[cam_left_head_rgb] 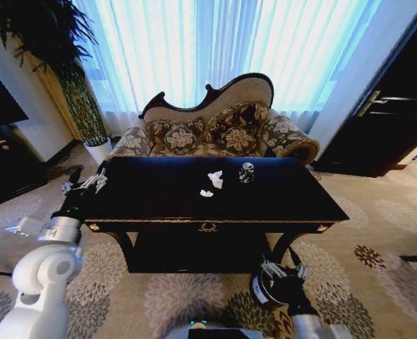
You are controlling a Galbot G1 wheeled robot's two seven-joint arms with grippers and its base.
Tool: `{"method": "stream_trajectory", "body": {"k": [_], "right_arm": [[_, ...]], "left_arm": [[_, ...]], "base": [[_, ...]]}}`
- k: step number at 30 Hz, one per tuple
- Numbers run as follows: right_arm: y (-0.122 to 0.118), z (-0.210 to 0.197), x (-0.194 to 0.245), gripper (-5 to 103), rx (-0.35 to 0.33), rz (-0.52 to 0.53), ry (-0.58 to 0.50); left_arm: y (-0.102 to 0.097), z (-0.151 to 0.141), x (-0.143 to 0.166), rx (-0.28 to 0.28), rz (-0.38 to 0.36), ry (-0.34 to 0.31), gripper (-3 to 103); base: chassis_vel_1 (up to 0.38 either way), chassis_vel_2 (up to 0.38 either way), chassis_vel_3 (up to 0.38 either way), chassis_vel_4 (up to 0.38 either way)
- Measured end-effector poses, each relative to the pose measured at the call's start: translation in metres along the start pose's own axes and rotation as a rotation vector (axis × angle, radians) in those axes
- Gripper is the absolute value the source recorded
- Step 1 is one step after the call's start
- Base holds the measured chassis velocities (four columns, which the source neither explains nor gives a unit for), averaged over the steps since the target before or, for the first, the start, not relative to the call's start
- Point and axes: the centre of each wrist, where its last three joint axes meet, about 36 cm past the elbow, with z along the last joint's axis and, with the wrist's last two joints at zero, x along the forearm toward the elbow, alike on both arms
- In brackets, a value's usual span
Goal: Move to the front of the table and place the trash on the table into the trash bin.
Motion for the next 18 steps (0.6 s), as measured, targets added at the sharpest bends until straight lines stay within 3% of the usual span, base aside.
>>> {"method": "stream_trajectory", "body": {"k": [9,14,18], "right_arm": [[0.012,-0.033,-0.029,100,0.012,-0.081,-0.037],[0.009,-0.046,-0.051,100,0.035,-0.135,-0.042],[-0.004,-0.05,-0.073,100,0.093,-0.171,-0.079]], "left_arm": [[0.002,0.003,-0.001,0.006,0.015,0.0,100],[-0.002,0.006,0.003,0.013,0.034,-0.002,100],[-0.001,0.007,0.002,0.009,0.048,-0.006,100]], "base": [[0.0,0.0,0.0,0.0],[0.0,0.0,0.0,0.0],[0.0,0.0,0.0,0.0]]}}
